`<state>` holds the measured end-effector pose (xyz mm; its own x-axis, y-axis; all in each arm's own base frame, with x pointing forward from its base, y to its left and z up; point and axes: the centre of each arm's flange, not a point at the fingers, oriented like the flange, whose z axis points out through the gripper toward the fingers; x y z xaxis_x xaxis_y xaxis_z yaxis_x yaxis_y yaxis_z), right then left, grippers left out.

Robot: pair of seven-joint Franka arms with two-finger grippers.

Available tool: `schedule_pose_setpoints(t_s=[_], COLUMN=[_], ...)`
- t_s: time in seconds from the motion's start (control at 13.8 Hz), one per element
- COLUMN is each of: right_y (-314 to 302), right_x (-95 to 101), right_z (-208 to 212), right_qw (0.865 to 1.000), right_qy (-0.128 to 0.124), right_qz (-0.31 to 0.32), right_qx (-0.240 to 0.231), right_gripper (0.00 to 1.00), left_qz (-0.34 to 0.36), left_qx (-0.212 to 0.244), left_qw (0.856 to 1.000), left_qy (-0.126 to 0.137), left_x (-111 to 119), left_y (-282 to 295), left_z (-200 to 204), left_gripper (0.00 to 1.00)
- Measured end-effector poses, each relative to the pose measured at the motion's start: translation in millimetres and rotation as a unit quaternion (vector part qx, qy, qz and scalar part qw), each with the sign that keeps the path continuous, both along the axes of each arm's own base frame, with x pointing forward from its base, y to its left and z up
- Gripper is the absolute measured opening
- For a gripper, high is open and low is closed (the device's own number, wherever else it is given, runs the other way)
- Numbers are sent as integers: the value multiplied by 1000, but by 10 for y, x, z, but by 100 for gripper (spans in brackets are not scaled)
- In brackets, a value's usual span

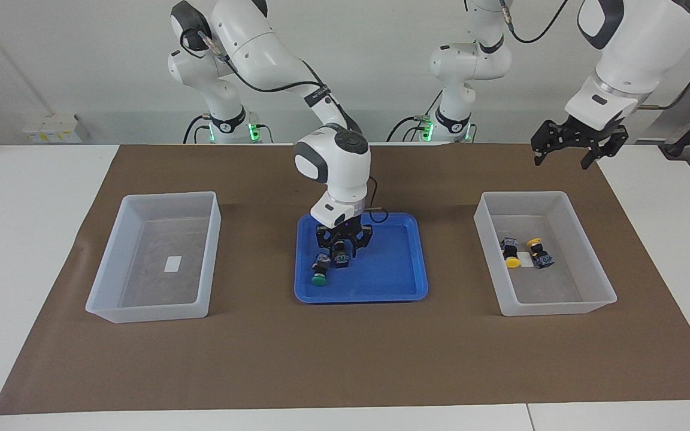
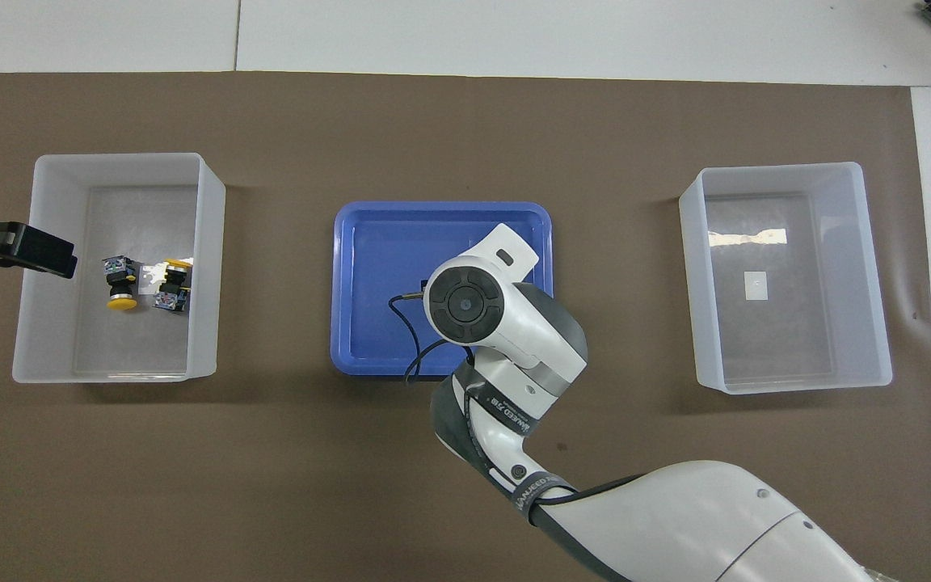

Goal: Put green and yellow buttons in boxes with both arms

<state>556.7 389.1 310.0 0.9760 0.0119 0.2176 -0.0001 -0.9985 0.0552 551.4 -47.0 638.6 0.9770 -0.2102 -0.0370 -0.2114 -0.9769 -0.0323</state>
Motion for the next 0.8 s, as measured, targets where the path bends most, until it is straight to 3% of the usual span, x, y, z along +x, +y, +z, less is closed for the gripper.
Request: schedule_pose_setpoints(t_s=[0.07, 0.36, 0.8], right_y=[8, 32, -377], right_x=[-5, -17, 81], right_z=[3, 90, 1042], right_qw=[1000, 1000, 999], right_qy=[0, -6, -38], right_qz=[1, 3, -37], right_qx=[0, 3, -2], right_gripper=[39, 39, 39], left_qz=[0, 6, 18], left_qx=[0, -1, -17], left_qw=[1000, 1000, 1000], left_qy=[-2, -6, -4], left_x=[-12, 5, 27], left_y=[-42, 2, 81], left_z=[15, 13, -47], left_gripper=[100, 100, 100])
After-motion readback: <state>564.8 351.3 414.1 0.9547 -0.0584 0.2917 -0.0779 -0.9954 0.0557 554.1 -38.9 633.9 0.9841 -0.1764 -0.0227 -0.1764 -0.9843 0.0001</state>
